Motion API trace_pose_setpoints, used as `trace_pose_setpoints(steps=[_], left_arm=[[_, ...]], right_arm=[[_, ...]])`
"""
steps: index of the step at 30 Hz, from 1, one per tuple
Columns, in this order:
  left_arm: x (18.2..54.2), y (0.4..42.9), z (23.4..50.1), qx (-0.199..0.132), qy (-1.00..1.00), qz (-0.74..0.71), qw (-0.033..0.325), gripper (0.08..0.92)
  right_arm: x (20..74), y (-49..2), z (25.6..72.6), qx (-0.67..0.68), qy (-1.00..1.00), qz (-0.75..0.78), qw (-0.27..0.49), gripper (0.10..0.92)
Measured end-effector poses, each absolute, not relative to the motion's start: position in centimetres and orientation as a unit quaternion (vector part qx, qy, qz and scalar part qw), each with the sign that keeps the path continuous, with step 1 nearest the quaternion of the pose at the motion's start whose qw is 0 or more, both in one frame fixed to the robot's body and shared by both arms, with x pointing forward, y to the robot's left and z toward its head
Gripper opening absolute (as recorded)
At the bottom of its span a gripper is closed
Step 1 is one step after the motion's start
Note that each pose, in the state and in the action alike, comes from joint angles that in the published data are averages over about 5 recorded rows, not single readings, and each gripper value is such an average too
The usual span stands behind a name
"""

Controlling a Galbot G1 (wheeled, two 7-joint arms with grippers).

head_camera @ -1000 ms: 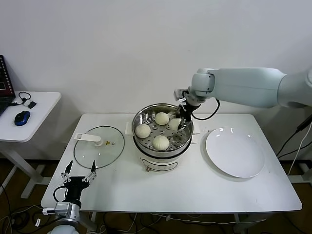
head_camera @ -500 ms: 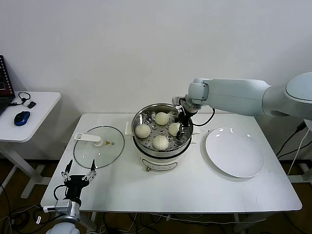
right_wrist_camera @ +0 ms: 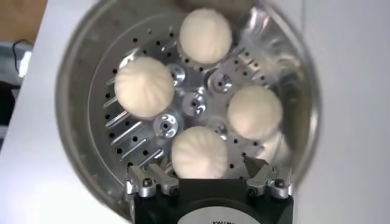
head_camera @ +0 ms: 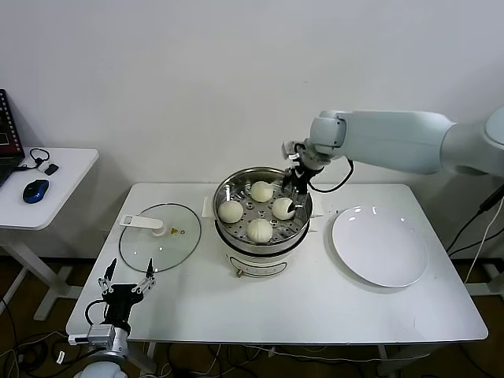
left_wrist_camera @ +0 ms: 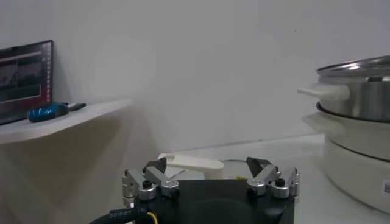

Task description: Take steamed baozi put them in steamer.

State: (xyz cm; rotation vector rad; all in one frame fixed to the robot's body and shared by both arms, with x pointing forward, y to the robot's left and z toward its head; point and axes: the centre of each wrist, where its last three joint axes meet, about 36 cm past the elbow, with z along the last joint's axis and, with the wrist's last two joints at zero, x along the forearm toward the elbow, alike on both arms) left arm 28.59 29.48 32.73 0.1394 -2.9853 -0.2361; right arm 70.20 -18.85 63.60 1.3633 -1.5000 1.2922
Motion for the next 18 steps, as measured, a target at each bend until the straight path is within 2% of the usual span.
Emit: trace_pose_setpoints(steps=[9,18], left_arm=[[28.5,29.5,32.6,0.040,-0.993,-0.088,0.074,0.823],[28.7,29.3,32.5,0.035,-0.992,-0.094,0.077,0.823]], right_arm=[[66.5,-20.3,66.7,0.488,-0.680,0.460,0.295,0.823],[59.4,-23.5,63.2,0.444,-0.794,0.372,0.184,0.823]])
